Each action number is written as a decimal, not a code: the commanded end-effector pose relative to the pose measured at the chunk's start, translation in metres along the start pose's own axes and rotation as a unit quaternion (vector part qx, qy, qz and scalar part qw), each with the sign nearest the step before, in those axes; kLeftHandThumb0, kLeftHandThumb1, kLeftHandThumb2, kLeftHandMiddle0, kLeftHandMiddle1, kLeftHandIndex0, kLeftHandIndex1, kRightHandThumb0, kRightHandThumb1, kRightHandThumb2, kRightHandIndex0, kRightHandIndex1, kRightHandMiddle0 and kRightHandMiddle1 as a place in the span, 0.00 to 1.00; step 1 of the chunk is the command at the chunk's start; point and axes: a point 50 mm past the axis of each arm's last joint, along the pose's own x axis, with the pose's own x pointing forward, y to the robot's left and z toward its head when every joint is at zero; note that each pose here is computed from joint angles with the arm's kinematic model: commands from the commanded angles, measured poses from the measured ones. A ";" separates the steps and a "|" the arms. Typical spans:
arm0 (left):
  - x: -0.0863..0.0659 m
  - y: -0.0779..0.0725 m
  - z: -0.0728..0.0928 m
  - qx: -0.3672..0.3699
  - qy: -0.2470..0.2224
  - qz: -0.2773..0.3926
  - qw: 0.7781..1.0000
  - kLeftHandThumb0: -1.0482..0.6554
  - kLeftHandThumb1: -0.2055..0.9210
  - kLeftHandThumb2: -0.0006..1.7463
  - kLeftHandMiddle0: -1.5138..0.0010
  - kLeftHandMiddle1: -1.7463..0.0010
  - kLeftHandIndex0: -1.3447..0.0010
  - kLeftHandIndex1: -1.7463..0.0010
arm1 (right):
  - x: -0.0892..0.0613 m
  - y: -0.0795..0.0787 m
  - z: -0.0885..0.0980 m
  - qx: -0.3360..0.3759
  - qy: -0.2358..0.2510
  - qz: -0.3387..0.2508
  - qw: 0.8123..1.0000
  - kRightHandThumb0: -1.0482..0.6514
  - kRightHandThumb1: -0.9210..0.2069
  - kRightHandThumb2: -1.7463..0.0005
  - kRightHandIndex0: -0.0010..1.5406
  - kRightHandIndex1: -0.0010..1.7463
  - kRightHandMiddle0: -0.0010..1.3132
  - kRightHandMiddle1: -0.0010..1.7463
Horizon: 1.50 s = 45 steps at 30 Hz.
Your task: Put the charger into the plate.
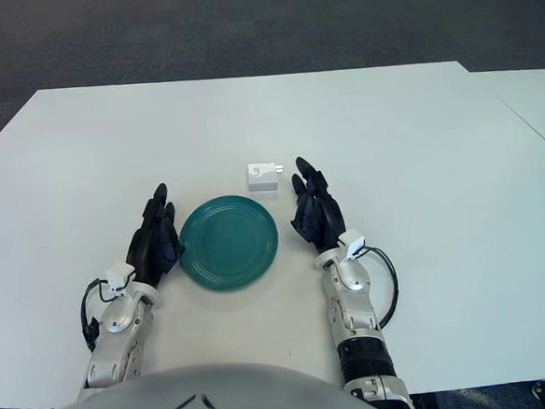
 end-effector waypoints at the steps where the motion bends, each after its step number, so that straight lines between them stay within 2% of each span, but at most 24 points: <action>1: -0.007 0.004 -0.013 -0.008 0.037 0.010 0.999 0.00 1.00 0.52 1.00 1.00 1.00 1.00 | -0.011 -0.004 -0.016 0.001 0.049 -0.012 0.999 0.06 0.00 0.45 0.06 0.00 0.00 0.18; 11: -0.007 0.007 -0.016 0.001 0.047 0.004 0.999 0.00 1.00 0.54 1.00 1.00 1.00 1.00 | -0.011 -0.003 -0.016 0.007 0.052 -0.005 0.999 0.07 0.00 0.44 0.05 0.00 0.00 0.17; 23: -0.007 0.007 -0.016 0.005 0.038 -0.002 0.999 0.00 1.00 0.54 1.00 1.00 1.00 1.00 | -0.012 0.000 -0.017 -0.002 0.054 0.000 0.999 0.07 0.00 0.43 0.05 0.00 0.00 0.15; 31: -0.006 0.005 -0.018 -0.001 0.038 -0.003 0.999 0.00 1.00 0.52 1.00 1.00 1.00 1.00 | -0.009 -0.008 -0.014 -0.011 0.054 -0.008 0.998 0.07 0.00 0.43 0.05 0.00 0.00 0.16; 33: -0.005 0.005 -0.018 0.002 0.037 -0.004 0.999 0.00 1.00 0.52 1.00 1.00 1.00 1.00 | -0.003 -0.025 -0.005 -0.022 0.048 -0.016 0.998 0.07 0.00 0.44 0.05 0.00 0.00 0.16; 35: -0.005 0.004 -0.018 0.004 0.035 -0.004 0.999 0.00 1.00 0.52 1.00 1.00 1.00 1.00 | 0.010 -0.049 0.009 -0.037 0.038 -0.030 0.998 0.07 0.00 0.44 0.04 0.00 0.00 0.15; 36: -0.005 0.003 -0.018 0.004 0.035 -0.005 0.999 0.00 1.00 0.52 1.00 1.00 1.00 1.00 | 0.013 -0.054 0.013 -0.040 0.036 -0.032 0.998 0.07 0.00 0.44 0.04 0.00 0.00 0.15; 39: -0.003 0.002 -0.018 -0.004 0.030 -0.005 1.000 0.00 1.00 0.52 1.00 1.00 1.00 1.00 | 0.036 -0.085 0.040 -0.057 0.012 -0.057 0.997 0.08 0.00 0.45 0.04 0.00 0.00 0.15; 41: -0.002 -0.001 -0.019 -0.010 0.027 -0.006 1.000 0.00 1.00 0.52 1.00 1.00 1.00 1.00 | 0.052 -0.104 0.066 -0.072 -0.014 -0.072 0.995 0.08 0.00 0.44 0.04 0.00 0.00 0.16; 42: -0.001 -0.002 -0.019 -0.012 0.027 -0.007 1.000 0.00 1.00 0.52 1.00 1.00 1.00 1.00 | 0.060 -0.108 0.088 -0.088 -0.041 -0.083 0.992 0.08 0.00 0.44 0.04 0.00 0.00 0.16; 45: 0.000 -0.004 -0.021 -0.011 0.029 -0.009 0.999 0.00 1.00 0.52 1.00 1.00 1.00 1.00 | 0.073 -0.103 0.142 -0.125 -0.108 -0.108 0.980 0.07 0.00 0.45 0.03 0.00 0.00 0.16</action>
